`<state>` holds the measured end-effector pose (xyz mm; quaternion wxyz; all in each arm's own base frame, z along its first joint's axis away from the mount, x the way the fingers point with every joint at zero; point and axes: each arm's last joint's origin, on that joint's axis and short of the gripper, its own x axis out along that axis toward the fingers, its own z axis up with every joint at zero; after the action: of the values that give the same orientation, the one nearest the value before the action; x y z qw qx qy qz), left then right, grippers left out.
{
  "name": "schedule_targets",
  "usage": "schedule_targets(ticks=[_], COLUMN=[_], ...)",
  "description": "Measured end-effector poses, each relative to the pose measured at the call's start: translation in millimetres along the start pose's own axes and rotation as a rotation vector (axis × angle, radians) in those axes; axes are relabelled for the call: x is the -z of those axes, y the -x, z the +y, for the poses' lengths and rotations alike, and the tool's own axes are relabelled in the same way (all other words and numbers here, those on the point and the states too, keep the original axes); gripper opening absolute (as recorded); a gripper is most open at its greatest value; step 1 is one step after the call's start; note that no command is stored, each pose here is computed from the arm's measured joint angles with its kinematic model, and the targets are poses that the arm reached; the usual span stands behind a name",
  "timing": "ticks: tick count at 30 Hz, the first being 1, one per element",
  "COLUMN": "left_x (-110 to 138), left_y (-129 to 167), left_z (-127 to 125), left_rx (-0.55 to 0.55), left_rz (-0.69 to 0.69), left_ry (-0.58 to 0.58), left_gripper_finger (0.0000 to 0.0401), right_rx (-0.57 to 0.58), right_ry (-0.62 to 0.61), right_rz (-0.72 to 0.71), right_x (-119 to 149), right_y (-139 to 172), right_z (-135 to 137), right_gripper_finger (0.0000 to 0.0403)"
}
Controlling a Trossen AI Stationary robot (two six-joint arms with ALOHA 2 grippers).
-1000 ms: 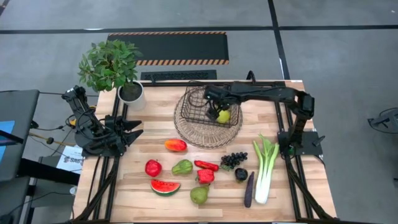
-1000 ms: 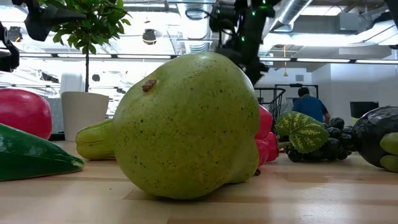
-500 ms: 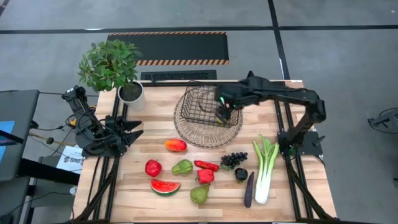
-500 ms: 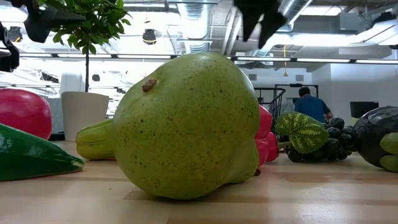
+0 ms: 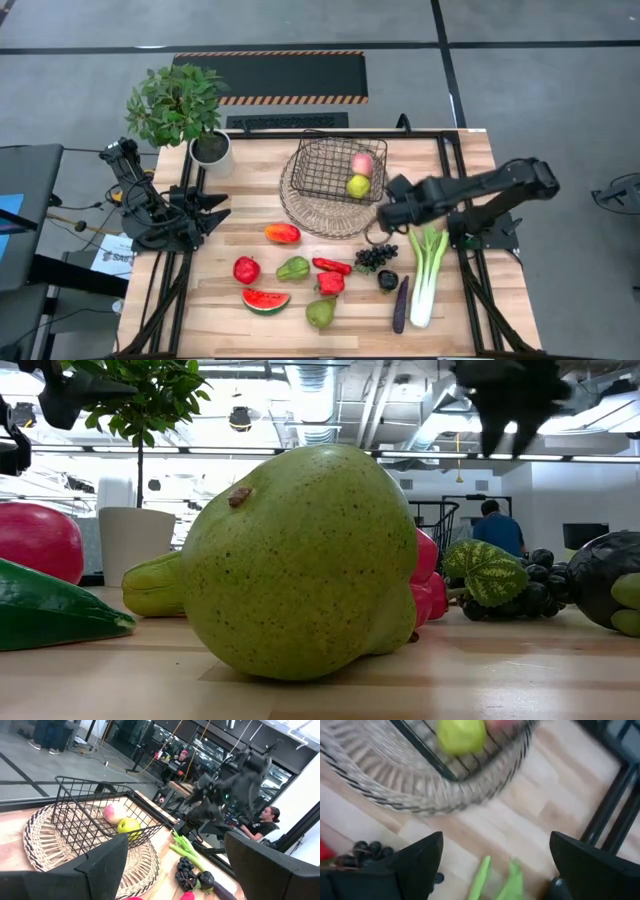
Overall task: Build produce basket
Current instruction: Adjust the black wire basket
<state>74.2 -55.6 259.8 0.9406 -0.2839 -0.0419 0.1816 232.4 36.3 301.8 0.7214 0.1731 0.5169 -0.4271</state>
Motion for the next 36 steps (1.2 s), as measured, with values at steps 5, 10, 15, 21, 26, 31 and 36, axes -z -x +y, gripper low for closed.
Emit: schedule_targets(ticks=[5, 10, 15, 21, 26, 31, 36], left_x=[0, 0, 0, 0, 0, 0, 0], left_y=[0, 0, 0, 0, 0, 0, 0], left_z=[0, 0, 0, 0, 0, 0, 0], left_rx=[0.0, 0.0, -0.001, -0.002, -0.013, -0.015, -0.015], left_rz=[0.0, 0.0, -0.001, -0.001, -0.011, -0.012, -0.012], left_ry=[-0.001, 0.0, 0.012, 0.017, 0.017, 0.017, 0.017], left_gripper_finger=[0.0315, 0.0316, 0.0316, 0.0316, 0.0316, 0.0316, 0.0315], right_rx=[-0.073, -0.161, -0.11, -0.037, -0.11, -0.093, -0.055], right_ry=[-0.072, -0.116, -0.114, -0.096, -0.089, -0.087, -0.087], right_rz=[-0.001, -0.021, -0.026, -0.008, -0.054, -0.072, -0.065], right_x=[37, 56, 60, 50, 30, 10, -3], right_y=[-14, -26, -44, -67, -73, -82, -92], right_z=[8, 21, 31, 36, 39, 30, 22], right_gripper_finger=[0.0383, 0.0383, 0.0383, 0.0383, 0.0383, 0.0383, 0.0383])
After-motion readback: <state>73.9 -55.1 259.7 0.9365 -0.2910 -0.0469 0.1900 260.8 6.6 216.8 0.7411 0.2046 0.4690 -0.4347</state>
